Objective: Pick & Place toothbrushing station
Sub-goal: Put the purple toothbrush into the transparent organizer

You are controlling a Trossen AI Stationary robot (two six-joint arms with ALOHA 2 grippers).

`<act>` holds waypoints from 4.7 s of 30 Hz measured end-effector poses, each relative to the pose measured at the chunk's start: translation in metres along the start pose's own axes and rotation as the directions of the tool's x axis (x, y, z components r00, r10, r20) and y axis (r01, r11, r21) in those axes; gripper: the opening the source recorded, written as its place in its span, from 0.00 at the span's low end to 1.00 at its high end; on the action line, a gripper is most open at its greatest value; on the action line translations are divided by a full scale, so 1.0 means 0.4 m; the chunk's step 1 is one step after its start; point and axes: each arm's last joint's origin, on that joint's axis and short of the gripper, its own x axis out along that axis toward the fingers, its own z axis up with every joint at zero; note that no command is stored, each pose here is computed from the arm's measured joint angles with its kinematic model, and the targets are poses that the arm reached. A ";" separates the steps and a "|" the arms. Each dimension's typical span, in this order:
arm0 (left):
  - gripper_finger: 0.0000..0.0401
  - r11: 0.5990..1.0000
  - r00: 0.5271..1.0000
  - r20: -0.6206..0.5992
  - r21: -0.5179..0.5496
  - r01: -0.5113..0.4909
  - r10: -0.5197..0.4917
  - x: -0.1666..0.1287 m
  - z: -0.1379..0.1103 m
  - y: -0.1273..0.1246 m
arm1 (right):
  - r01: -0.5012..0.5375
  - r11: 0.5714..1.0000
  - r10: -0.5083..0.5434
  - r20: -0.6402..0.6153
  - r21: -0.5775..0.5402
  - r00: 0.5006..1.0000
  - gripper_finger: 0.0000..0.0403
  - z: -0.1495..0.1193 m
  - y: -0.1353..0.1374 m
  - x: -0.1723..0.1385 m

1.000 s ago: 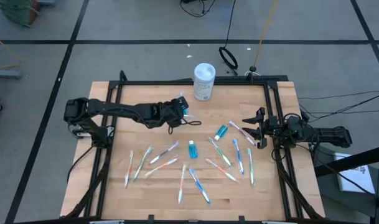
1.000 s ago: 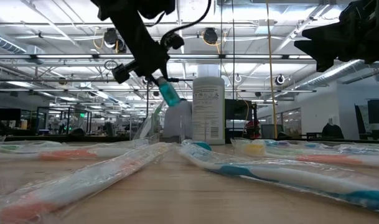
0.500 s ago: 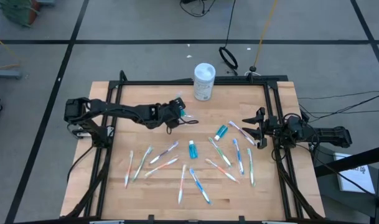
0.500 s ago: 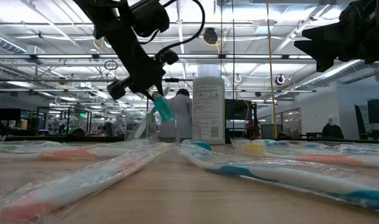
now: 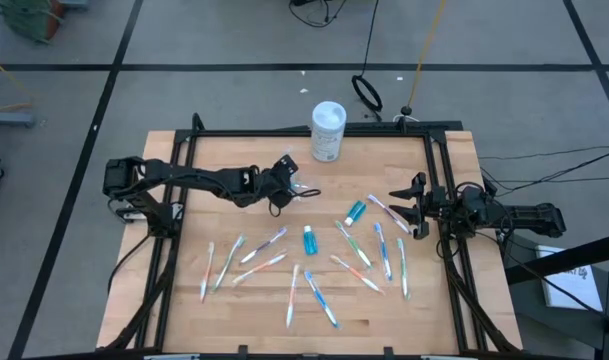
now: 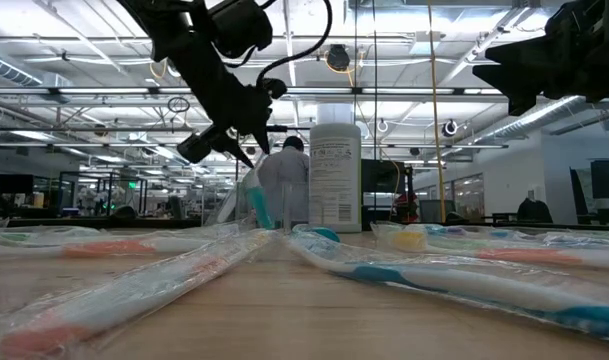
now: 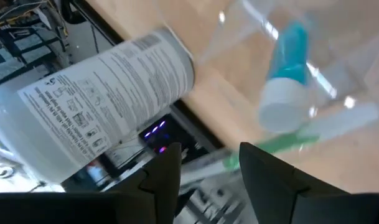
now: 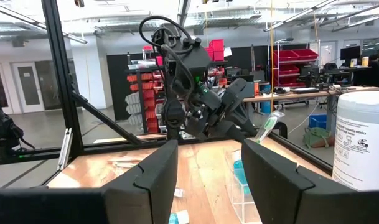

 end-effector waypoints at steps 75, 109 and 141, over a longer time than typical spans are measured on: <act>0.42 0.576 0.929 0.335 -0.733 0.362 -0.156 -0.008 -0.011 0.022 | 0.000 1.000 0.000 -0.003 0.025 1.000 0.42 -0.001 0.000 0.000; 0.42 0.219 0.906 0.420 -0.889 0.402 0.044 -0.486 -0.240 -0.069 | -0.015 1.000 0.012 0.209 0.013 0.978 0.42 0.050 0.003 -0.005; 0.42 0.298 0.877 0.432 -0.883 0.363 0.212 -0.430 -0.212 -0.116 | 0.453 0.891 -0.449 0.173 0.014 0.877 0.42 0.042 -0.039 0.024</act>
